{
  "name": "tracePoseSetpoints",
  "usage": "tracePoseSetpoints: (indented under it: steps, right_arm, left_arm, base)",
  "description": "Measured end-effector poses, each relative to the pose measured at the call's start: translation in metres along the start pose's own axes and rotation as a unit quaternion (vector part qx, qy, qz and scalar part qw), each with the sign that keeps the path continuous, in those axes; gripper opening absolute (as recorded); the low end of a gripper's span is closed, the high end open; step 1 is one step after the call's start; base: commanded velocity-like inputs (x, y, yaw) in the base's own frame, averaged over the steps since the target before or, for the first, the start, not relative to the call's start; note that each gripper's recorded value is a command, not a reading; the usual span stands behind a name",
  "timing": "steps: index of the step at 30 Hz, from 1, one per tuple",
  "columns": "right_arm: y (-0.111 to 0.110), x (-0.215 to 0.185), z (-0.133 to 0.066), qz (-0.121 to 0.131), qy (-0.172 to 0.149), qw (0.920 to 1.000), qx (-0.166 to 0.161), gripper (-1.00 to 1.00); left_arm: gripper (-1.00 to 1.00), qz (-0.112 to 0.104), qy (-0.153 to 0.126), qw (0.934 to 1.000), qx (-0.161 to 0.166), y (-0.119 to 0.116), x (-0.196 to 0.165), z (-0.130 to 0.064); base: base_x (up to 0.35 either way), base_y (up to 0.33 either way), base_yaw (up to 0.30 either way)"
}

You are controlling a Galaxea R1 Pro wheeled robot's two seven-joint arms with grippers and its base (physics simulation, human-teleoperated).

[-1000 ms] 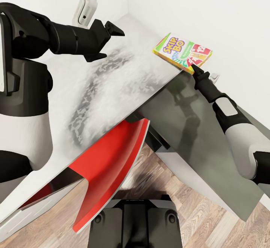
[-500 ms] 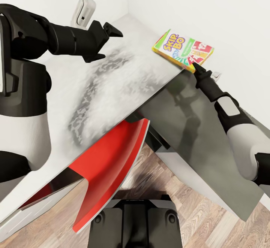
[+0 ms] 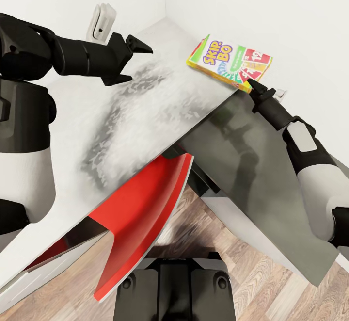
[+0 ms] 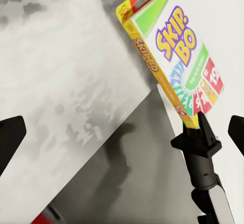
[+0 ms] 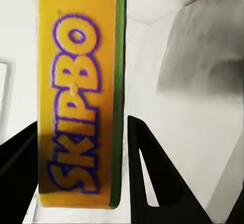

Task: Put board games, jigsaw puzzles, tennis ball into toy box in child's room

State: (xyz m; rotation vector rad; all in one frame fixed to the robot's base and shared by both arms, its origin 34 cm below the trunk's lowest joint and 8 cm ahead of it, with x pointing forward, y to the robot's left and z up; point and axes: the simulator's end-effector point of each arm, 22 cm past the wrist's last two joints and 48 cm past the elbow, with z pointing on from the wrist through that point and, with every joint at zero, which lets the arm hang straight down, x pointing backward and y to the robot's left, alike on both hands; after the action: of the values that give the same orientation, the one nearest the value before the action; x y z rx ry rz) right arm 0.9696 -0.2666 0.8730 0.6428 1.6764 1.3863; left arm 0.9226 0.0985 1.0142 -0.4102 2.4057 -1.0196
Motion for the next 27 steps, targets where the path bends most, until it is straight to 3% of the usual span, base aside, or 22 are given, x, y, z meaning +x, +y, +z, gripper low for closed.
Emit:
tracePoseSetpoints:
  steps: [6,9,10,12,17,27]
  right_arm:
    - [0.012,0.022,-0.006,0.015,0.042,0.9989,-0.011,-1.00]
    - [0.026,0.047,-0.011,0.035,0.096,0.9946,-0.015,-1.00]
    - [0.026,0.046,-0.011,0.034,0.094,0.9948,-0.015,-1.00]
    - [0.037,0.064,-0.015,0.040,0.131,0.9905,-0.014,-1.00]
    - [0.059,0.090,-0.025,0.023,0.179,0.9835,-0.011,-1.00]
    - [0.103,0.117,-0.045,-0.025,0.213,0.9765,-0.019,-1.00]
  left_arm:
    - [1.00,-0.006,0.003,1.0000,0.000,0.004,0.000,-0.001]
    - [1.00,-0.008,0.001,1.0000,-0.004,0.009,-0.001,-0.003]
    - [1.00,-0.008,0.001,1.0000,-0.004,0.009,-0.001,-0.003]
    - [1.00,-0.009,0.000,0.9999,-0.007,0.012,-0.003,-0.004]
    - [1.00,-0.011,0.000,0.9999,-0.011,0.017,-0.004,-0.006]
    - [1.00,-0.013,0.008,0.9998,-0.016,0.024,0.003,-0.004]
  base:
    - [0.000,0.000,0.000]
    - [0.000,0.000,0.000]
    - [0.000,0.000,0.000]
    - [0.000,0.000,0.000]
    - [0.000,0.000,0.000]
    - [0.000,0.000,0.009]
